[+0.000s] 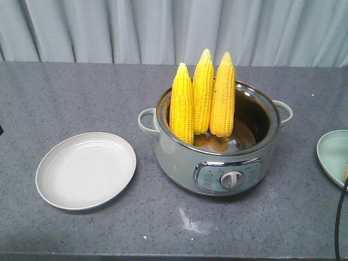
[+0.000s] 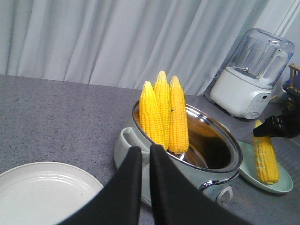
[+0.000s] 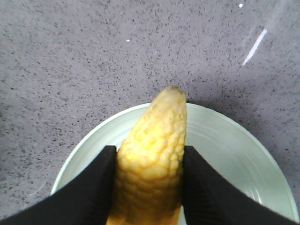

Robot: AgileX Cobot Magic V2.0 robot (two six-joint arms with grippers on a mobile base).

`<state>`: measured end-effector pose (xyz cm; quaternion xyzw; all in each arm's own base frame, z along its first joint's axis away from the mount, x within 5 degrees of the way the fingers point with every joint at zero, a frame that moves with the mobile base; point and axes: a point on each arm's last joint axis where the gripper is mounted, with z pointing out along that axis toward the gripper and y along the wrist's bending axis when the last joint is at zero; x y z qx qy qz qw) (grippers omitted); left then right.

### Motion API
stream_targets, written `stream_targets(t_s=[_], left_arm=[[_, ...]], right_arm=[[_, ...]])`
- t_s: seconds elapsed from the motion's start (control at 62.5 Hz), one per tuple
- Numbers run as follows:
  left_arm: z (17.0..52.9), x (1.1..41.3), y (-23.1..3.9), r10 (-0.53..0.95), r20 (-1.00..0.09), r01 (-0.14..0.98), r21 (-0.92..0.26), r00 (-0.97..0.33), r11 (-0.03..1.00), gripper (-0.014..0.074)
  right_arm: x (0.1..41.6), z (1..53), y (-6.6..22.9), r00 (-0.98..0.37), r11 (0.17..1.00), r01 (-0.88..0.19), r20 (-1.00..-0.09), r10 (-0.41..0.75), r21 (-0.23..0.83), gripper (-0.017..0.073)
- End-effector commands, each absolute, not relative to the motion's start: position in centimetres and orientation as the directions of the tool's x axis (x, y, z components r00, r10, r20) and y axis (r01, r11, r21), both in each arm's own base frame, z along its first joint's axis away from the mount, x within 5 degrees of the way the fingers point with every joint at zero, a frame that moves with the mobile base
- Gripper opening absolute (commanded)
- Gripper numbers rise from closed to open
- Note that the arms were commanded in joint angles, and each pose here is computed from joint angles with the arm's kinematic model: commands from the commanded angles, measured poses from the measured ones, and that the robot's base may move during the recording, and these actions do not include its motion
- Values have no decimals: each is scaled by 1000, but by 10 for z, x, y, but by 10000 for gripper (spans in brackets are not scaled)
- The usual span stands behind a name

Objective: Distribute corn equally
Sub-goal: 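Release the cob and withdraw the right gripper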

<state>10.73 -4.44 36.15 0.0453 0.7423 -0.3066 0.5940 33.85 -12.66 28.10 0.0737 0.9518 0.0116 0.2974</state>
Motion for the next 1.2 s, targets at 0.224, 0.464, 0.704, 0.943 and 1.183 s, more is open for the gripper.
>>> stream_targets(t_s=[0.224, 0.464, 0.704, 0.943, 1.183], left_arm=[[374, 109, -44, -345, -904, 436, -425, -254, 793, 41], [374, 109, -44, -346, -903, 436, -426, -253, 793, 43], [374, 109, -44, -347, -903, 436, -426, -254, 792, 47], [377, 110, -41, -376, -898, 416, -439, -227, 796, 60], [397, 133, -41, -375, -895, 421, -445, -242, 790, 135]], right_arm=[[343, 293, -133, -768, 989, 146, -627, 129, 24, 80], [343, 293, -133, -770, 989, 145, -625, 128, 24, 405], [344, 296, -134, -751, 982, 184, -637, 173, 51, 587], [335, 340, -120, -706, 975, 159, -674, 220, 152, 570], [294, 406, -84, -626, 968, -3, -755, 194, 251, 567]])
